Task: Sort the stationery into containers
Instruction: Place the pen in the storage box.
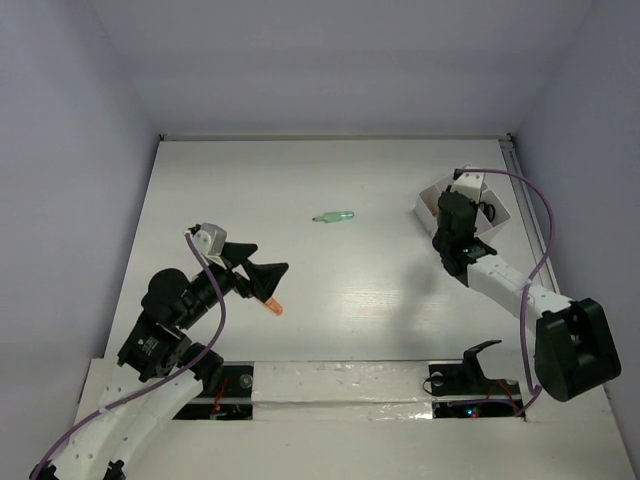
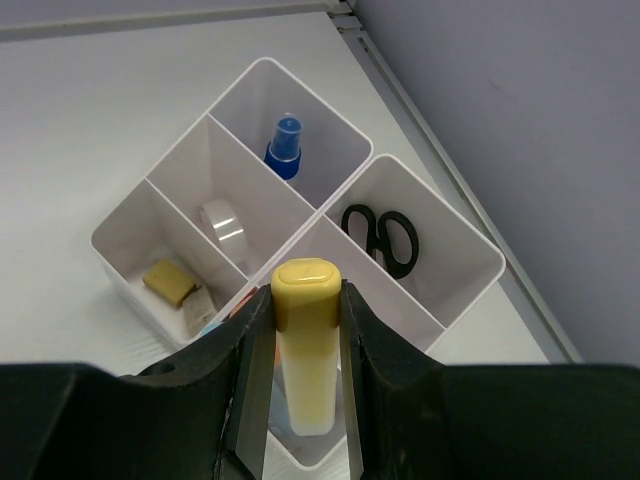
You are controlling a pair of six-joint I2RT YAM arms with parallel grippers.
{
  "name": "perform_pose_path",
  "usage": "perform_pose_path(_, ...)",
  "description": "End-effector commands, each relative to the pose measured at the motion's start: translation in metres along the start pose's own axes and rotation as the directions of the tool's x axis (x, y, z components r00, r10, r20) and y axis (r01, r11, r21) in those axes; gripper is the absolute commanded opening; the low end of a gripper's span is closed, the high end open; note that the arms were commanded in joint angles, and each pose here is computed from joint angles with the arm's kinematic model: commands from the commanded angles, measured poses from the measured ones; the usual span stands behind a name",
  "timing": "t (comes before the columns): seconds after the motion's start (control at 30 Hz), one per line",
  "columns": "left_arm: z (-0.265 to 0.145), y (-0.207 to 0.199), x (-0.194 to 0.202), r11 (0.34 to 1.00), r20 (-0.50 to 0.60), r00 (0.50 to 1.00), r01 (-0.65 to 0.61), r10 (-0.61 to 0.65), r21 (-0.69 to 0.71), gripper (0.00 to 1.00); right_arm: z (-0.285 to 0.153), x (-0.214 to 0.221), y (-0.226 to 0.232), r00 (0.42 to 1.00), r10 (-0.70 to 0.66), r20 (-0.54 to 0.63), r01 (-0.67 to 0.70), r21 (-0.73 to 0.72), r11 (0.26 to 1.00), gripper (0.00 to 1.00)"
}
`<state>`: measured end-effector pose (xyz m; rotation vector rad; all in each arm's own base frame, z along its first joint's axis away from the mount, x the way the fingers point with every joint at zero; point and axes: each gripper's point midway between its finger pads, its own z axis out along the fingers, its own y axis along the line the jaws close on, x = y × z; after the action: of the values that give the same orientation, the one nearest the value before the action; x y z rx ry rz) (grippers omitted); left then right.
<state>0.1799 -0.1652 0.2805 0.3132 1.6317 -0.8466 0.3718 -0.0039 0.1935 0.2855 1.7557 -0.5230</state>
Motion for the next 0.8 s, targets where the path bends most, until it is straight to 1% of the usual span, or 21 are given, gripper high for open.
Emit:
perform_pose_path(0.0,0.000,-0.003,-0.009,1.000,0.040,0.999,-0.008,0.007,0.010,0.99,0.003,-0.005,0.002,0.998,0.043,0.041,-0.043,-0.002,0.999,0.01)
perform_pose_path(0.03,0.000,-0.004,-0.010,1.000,0.041,0.999,-0.008,0.008,0.011,0.99,0.004,0.001,0.004,0.999,0.034,0.033,-0.034,-0.015,0.999,0.04)
perform_pose_path(0.1,0.000,-0.003,-0.009,1.000,0.038,0.999,-0.008,0.007,0.010,0.99,0.005,0.008,0.007,1.000,0.027,0.015,-0.027,-0.016,0.999,0.06)
perform_pose_path(0.17,0.000,-0.003,-0.008,1.000,0.036,0.999,-0.007,0.007,0.007,0.99,0.006,0.015,0.008,1.000,0.020,-0.003,-0.020,-0.014,1.000,0.12)
perform_pose_path(0.2,0.001,-0.002,-0.008,1.000,0.035,0.999,-0.007,0.006,0.006,0.99,0.006,0.017,0.010,0.999,0.045,-0.011,-0.046,-0.017,0.999,0.17)
perform_pose_path(0.23,0.001,-0.002,-0.008,1.000,0.033,0.999,-0.006,0.006,0.003,0.99,0.006,0.018,0.010,0.999,0.047,-0.011,-0.047,-0.020,0.999,0.29)
perform_pose_path(0.27,0.001,-0.002,-0.008,1.000,0.032,0.999,-0.006,0.006,0.004,0.99,0.005,0.013,0.011,0.999,0.054,-0.004,-0.054,-0.025,0.998,0.35)
perform_pose_path(0.3,0.001,-0.002,-0.008,1.000,0.033,0.999,-0.006,0.006,0.003,0.99,0.005,0.011,0.011,0.999,0.054,-0.004,-0.054,-0.028,0.998,0.44)
perform_pose_path(0.33,0.002,-0.001,-0.007,1.000,0.030,1.000,-0.005,0.005,0.002,0.99,0.005,0.009,0.011,0.998,0.057,-0.002,-0.057,-0.031,0.998,0.57)
perform_pose_path(0.37,0.002,-0.001,-0.008,1.000,0.030,1.000,-0.005,0.005,0.002,0.99,0.004,0.003,0.011,0.998,0.065,0.006,-0.064,-0.036,0.997,0.61)
perform_pose_path(0.4,0.003,-0.001,-0.007,1.000,0.028,1.000,-0.003,0.003,0.000,0.99,0.003,-0.005,0.012,0.998,0.065,0.009,-0.065,-0.044,0.997,0.67)
perform_pose_path(0.43,0.002,-0.001,-0.007,1.000,0.029,1.000,-0.003,0.003,0.000,0.99,0.003,-0.010,0.014,0.997,0.070,0.011,-0.069,-0.058,0.996,0.69)
perform_pose_path(0.5,0.003,0.000,-0.007,1.000,0.029,1.000,-0.003,0.003,-0.003,0.99,0.000,-0.025,0.014,0.996,0.087,0.020,-0.086,-0.071,0.994,0.71)
perform_pose_path(0.6,0.003,0.001,-0.007,1.000,0.028,1.000,-0.004,0.004,-0.009,0.99,-0.010,-0.038,0.029,0.995,0.103,0.013,-0.099,-0.171,0.980,0.71)
perform_pose_path(0.67,0.003,0.002,-0.007,1.000,0.029,1.000,-0.003,0.004,-0.018,0.99,-0.018,-0.052,0.051,0.991,0.134,0.005,-0.127,-0.294,0.947,0.65)
perform_pose_path(0.7,0.003,0.003,-0.007,1.000,0.029,1.000,-0.005,0.005,-0.021,0.99,-0.025,-0.050,0.069,0.993,0.118,-0.019,-0.117,-0.375,0.920,0.61)
perform_pose_path(0.73,0.003,0.003,-0.009,1.000,0.033,0.999,-0.005,0.006,-0.025,0.99,-0.038,-0.050,0.094,0.994,0.104,-0.041,-0.111,-0.492,0.864,0.42)
perform_pose_path(0.77,0.003,0.005,-0.008,0.999,0.032,0.999,-0.006,0.007,-0.035,0.99,-0.045,-0.060,0.109,0.994,0.105,-0.041,-0.111,-0.554,0.825,0.29)
